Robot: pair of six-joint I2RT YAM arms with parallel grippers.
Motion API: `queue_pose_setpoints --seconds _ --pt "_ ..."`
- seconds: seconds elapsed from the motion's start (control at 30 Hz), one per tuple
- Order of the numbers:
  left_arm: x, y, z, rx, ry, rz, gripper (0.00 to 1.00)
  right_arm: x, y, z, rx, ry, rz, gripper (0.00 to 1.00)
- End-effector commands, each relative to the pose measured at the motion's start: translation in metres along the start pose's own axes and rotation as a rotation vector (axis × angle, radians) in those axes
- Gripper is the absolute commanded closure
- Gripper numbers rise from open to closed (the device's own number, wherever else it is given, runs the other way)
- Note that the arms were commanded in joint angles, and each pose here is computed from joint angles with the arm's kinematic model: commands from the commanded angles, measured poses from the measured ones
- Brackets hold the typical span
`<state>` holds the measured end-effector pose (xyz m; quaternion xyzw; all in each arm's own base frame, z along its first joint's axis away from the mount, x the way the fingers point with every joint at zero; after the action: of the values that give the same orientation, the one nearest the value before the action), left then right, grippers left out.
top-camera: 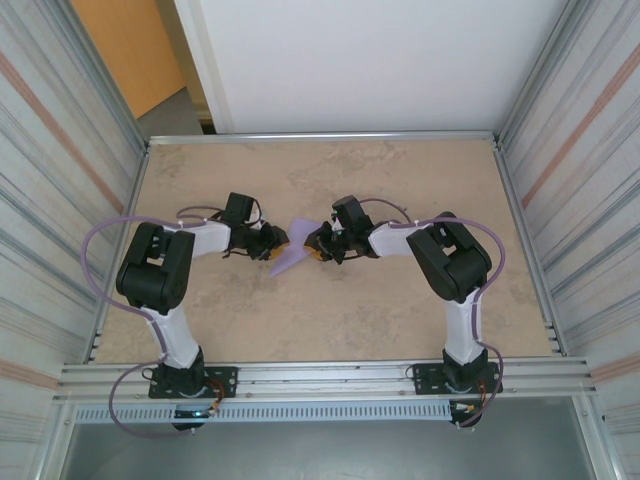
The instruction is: Fold a paper plane with a square sheet of paper (pick it up from the middle)
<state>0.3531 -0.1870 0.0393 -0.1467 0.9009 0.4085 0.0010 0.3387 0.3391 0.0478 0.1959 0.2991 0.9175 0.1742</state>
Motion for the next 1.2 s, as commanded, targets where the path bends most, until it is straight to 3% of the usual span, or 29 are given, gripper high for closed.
queue_pose_setpoints --seconds 0.0,0.43,0.63,0.8,1.17 --pt "0.024 -0.009 0.028 -0.085 0.089 0.083 0.68 0.001 -0.003 -0.009 0.017 -0.039 0.014 0.78" --pt "0.011 0.022 -0.01 -0.003 -0.03 -0.022 0.61 -0.001 0.006 -0.005 0.023 -0.023 -0.016 0.92" --pt "0.026 0.035 -0.024 -0.025 -0.275 -0.074 0.57 -0.001 0.012 -0.002 0.013 -0.024 -0.019 0.92" --pt "0.042 0.038 -0.021 -0.132 -0.454 -0.094 0.53 -0.001 0.017 -0.001 0.002 -0.037 -0.019 0.92" --pt "0.058 0.022 -0.039 -0.285 -0.911 -0.117 0.52 -0.001 0.026 0.0 0.004 -0.073 -0.001 0.92"
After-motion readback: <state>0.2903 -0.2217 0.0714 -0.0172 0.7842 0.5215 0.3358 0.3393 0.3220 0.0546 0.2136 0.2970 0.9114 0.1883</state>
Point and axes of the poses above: each hand's point on the last joint's axis, 136 mm out from that joint toward the fingers, its own y axis back along the fingers, its own z axis along the line the jaws close on, x = y × z, the point moved 2 cm from there along y, back along the fingers, and after that the axes turned 10 degrees about -y, right-handed, at the moved point
